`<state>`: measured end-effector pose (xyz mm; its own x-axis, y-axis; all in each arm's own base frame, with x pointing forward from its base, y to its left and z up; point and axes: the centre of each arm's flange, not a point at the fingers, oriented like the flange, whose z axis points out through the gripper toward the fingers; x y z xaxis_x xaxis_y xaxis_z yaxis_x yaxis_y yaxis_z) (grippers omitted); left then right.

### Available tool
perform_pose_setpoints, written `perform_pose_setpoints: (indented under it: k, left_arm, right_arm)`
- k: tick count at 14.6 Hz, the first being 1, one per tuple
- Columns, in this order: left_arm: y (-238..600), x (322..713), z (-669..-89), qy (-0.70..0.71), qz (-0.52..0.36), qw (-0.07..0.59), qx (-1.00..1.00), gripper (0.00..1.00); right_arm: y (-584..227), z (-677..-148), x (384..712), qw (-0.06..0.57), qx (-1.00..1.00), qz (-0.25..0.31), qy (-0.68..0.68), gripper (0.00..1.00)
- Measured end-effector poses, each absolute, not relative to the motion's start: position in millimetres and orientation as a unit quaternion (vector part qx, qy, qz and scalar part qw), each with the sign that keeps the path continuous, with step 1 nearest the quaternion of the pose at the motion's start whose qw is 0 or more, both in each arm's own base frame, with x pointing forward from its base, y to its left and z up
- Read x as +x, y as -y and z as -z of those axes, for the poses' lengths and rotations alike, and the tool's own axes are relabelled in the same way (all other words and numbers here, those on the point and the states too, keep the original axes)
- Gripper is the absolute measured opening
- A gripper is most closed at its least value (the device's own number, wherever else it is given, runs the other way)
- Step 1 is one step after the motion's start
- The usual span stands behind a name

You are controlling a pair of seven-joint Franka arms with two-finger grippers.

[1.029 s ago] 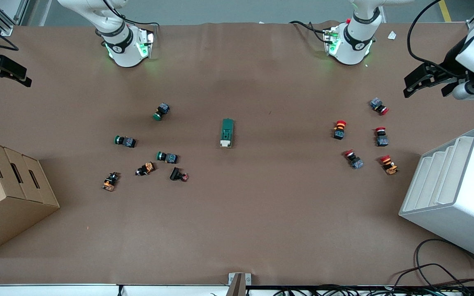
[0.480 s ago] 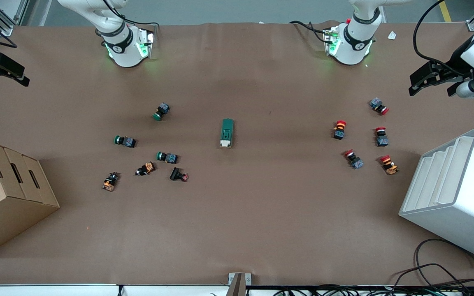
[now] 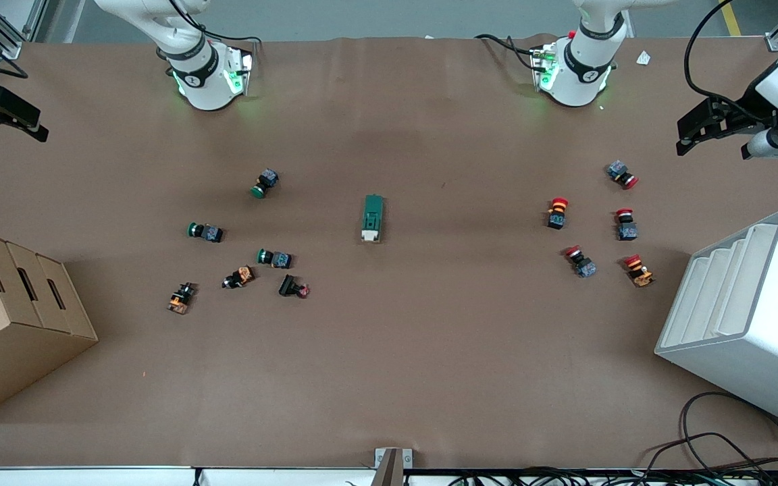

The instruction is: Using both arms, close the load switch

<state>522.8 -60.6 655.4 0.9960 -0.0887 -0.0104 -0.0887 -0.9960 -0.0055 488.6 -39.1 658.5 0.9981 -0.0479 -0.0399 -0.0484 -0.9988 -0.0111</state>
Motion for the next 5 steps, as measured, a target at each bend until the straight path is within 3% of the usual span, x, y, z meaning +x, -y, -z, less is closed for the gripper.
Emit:
perform_pose_setpoints:
  k: [5]
  left_arm:
    - [59.8, 523.0, -655.5, -0.043, -0.005, 0.003, -0.999, 1.00]
  right_arm:
    - [38.9, -662.4, 486.3, 0.006, -0.999, -0.024, -0.026, 1.00]
